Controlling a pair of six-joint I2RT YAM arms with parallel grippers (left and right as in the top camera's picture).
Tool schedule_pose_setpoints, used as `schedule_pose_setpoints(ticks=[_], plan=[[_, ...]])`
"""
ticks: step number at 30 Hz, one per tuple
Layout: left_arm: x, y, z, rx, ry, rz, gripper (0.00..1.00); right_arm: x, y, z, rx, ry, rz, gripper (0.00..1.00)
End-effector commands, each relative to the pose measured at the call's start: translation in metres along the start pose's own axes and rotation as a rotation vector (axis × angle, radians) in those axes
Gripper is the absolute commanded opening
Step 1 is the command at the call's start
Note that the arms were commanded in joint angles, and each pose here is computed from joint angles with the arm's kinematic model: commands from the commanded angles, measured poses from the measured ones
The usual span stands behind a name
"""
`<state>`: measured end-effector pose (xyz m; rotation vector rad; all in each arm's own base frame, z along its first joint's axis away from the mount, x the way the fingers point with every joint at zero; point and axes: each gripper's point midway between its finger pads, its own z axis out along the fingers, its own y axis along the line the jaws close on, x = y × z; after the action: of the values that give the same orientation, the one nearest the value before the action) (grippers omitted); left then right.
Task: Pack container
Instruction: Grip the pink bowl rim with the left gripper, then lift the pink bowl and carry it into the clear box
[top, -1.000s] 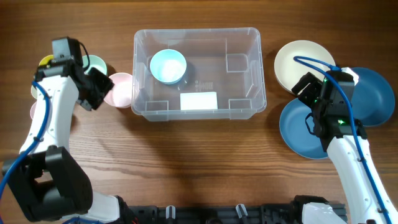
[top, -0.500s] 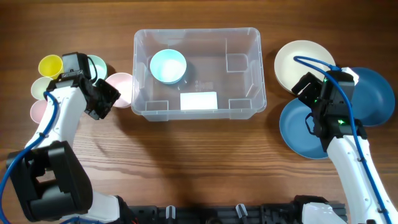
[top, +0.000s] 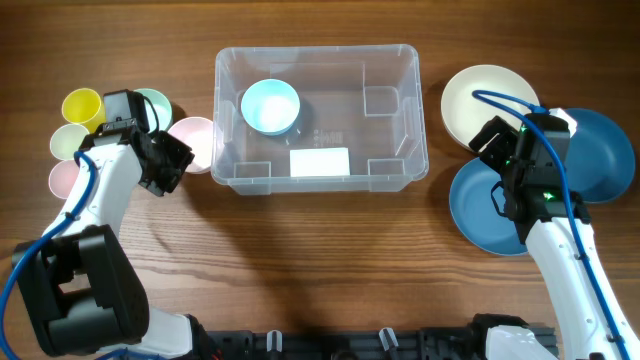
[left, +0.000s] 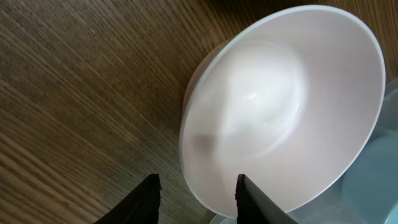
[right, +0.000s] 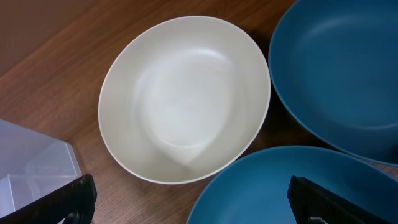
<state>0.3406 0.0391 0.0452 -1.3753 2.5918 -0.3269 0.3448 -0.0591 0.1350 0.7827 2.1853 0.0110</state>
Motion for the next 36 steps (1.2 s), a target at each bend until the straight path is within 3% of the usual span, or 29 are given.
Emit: schedule_pose_setpoints(ticks=[1,6,11,15,19,27,36], plan=[[0.002,0.016,0.009,-0.051,-0.001,-0.062,0.4,-0.007,0.002,-0.001,-0.005,-0.017,0.0,1.0],[0.004,0.021,0.017,-0.053,-0.008,-0.082,0.37,-0.008,0.002,-0.001,-0.005,-0.017,0.0,1.0],[0.004,0.02,0.017,-0.045,-0.009,-0.095,0.19,-0.007,0.002,-0.001,-0.005,-0.017,0.0,1.0],[0.004,0.02,0.017,-0.045,-0.008,-0.095,0.15,-0.007,0.002,-0.001,-0.005,-0.017,0.0,1.0],[0.005,0.019,0.016,-0.041,-0.004,-0.095,0.04,-0.007,0.002,-0.001,-0.005,-0.017,0.0,1.0],[0.001,0.013,-0.008,-0.02,-0.038,-0.09,0.04,-0.008,0.002,-0.001,-0.005,-0.017,0.0,1.0],[-0.029,0.015,-0.098,0.0,-0.346,-0.084,0.04,-0.007,0.002,-0.001,-0.005,-0.017,0.0,1.0]])
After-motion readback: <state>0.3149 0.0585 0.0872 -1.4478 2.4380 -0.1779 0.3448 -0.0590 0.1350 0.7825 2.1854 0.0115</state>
